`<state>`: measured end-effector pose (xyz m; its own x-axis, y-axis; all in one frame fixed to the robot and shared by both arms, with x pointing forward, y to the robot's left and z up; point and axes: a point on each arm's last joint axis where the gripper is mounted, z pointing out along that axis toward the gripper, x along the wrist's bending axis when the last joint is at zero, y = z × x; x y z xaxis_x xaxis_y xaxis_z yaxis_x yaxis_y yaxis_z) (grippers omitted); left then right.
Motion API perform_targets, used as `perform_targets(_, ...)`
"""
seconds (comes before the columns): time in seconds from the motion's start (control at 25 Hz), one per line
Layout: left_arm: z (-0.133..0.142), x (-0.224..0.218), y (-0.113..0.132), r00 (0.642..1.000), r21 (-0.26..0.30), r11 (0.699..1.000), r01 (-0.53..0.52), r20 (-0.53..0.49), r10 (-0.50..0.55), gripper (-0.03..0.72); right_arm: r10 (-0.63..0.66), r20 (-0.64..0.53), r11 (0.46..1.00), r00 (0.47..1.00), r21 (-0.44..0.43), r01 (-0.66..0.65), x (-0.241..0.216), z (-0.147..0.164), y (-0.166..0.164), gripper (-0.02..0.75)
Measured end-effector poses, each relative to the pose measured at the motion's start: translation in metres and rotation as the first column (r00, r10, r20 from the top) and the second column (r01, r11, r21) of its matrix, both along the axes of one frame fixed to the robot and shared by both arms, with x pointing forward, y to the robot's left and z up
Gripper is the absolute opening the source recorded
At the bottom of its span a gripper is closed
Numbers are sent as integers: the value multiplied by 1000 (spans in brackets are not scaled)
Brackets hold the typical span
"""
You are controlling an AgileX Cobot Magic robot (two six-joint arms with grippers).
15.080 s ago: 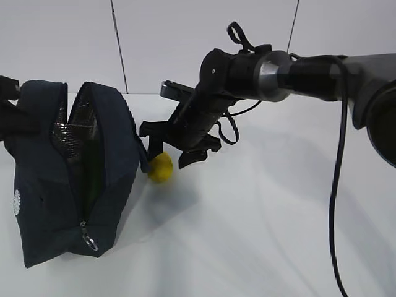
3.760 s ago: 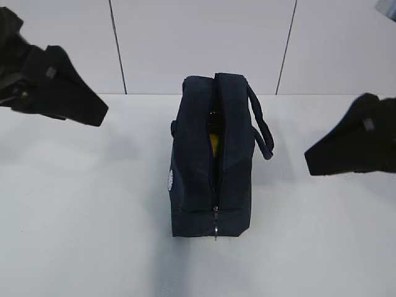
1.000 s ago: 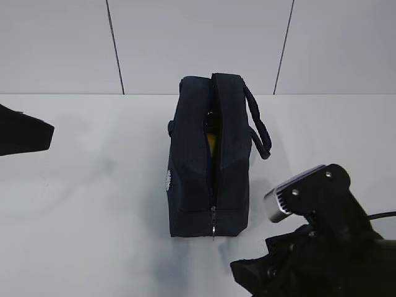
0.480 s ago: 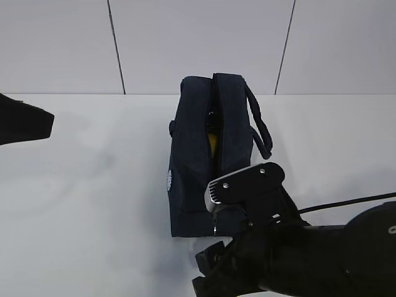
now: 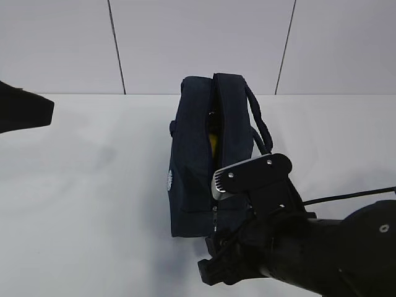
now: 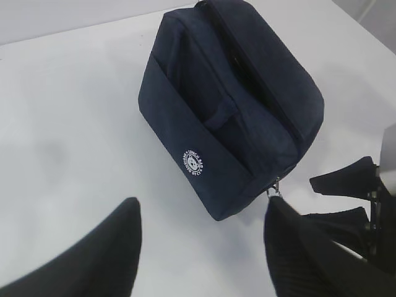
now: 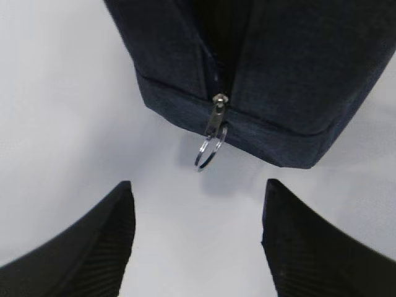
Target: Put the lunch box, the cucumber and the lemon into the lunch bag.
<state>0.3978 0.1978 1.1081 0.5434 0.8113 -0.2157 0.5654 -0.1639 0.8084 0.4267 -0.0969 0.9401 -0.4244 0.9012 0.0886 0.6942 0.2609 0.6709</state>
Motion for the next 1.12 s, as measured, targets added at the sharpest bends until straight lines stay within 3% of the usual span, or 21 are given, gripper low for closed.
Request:
perform_targets(0.92,0,0,0,1000,0,1000,0,0,0,441,-119,-41,993,992,-21,118,23,-29,21,492)
perform_targets(1.12,0,0,0,1000,0,1000,0,0,0,441,-119,-37,993,992,-19,118,24,-31,22,432)
